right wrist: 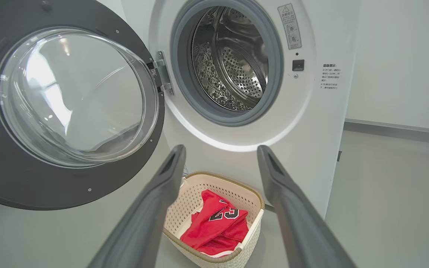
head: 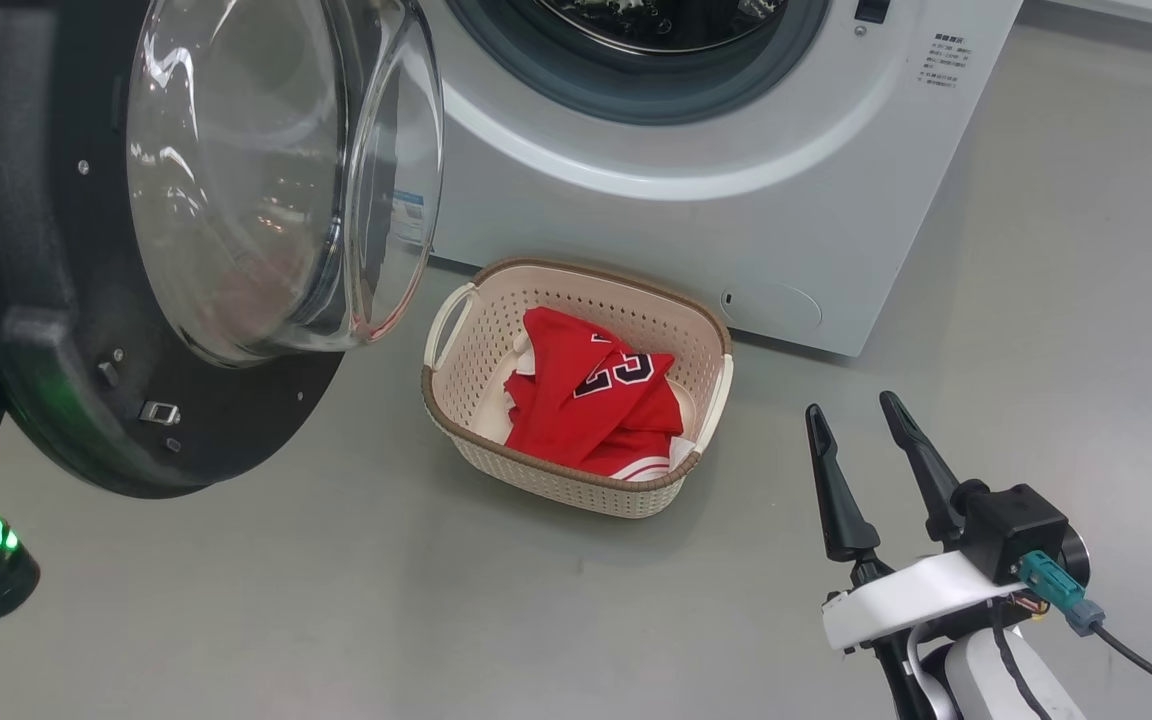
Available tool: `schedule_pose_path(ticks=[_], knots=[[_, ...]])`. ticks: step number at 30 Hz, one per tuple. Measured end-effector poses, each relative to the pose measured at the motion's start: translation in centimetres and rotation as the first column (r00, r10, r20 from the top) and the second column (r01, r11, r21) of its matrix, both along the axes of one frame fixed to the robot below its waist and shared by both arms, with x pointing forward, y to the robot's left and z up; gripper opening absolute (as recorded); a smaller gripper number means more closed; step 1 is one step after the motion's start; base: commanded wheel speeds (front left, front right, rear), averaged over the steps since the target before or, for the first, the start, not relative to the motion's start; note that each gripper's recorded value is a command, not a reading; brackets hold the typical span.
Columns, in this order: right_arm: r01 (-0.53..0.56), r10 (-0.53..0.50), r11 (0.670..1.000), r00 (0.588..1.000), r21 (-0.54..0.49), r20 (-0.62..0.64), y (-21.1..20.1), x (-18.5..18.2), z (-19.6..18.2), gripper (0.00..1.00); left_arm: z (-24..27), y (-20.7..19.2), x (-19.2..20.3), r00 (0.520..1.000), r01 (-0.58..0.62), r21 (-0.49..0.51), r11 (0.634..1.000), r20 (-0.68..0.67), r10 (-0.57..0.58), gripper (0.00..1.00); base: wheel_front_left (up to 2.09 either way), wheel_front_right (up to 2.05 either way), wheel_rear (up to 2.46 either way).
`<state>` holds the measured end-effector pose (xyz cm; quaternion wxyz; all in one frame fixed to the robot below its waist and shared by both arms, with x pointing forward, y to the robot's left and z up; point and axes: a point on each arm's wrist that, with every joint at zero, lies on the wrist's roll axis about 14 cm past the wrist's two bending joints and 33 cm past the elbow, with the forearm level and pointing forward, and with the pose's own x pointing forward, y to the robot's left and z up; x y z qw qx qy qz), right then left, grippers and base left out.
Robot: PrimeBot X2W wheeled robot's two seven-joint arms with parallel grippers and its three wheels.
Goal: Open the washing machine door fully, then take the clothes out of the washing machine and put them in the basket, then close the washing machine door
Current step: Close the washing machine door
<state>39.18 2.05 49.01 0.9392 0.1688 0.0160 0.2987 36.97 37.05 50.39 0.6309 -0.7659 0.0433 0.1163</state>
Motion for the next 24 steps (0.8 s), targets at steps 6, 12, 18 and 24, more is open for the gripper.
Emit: schedule_pose_path(ticks=[6,12,18,24], knots=[[-0.002,0.002,1.000,1.000,-0.002,0.004,0.0,-0.2,0.1,1.00,0.2,-1.9,0.4,0.995,0.103,-0.003,0.995,0.005,-0.103,0.00,0.00,0.00,0.00],[-0.004,0.004,1.000,1.000,-0.005,0.011,0.1,-0.3,0.4,1.00,0.9,-4.0,0.8,0.977,0.209,-0.007,0.978,0.035,-0.208,0.00,0.00,0.00,0.00],[-0.003,0.003,1.000,1.000,-0.006,0.018,0.0,-0.6,0.7,1.00,1.9,-6.4,1.2,0.951,0.301,-0.015,0.954,0.085,-0.299,0.00,0.00,0.00,0.00],[0.009,-0.009,1.000,1.000,-0.002,0.022,-0.4,-0.6,0.9,1.00,2.3,-8.7,1.5,0.923,0.369,-0.025,0.929,0.124,-0.364,0.00,0.00,0.00,0.00]])
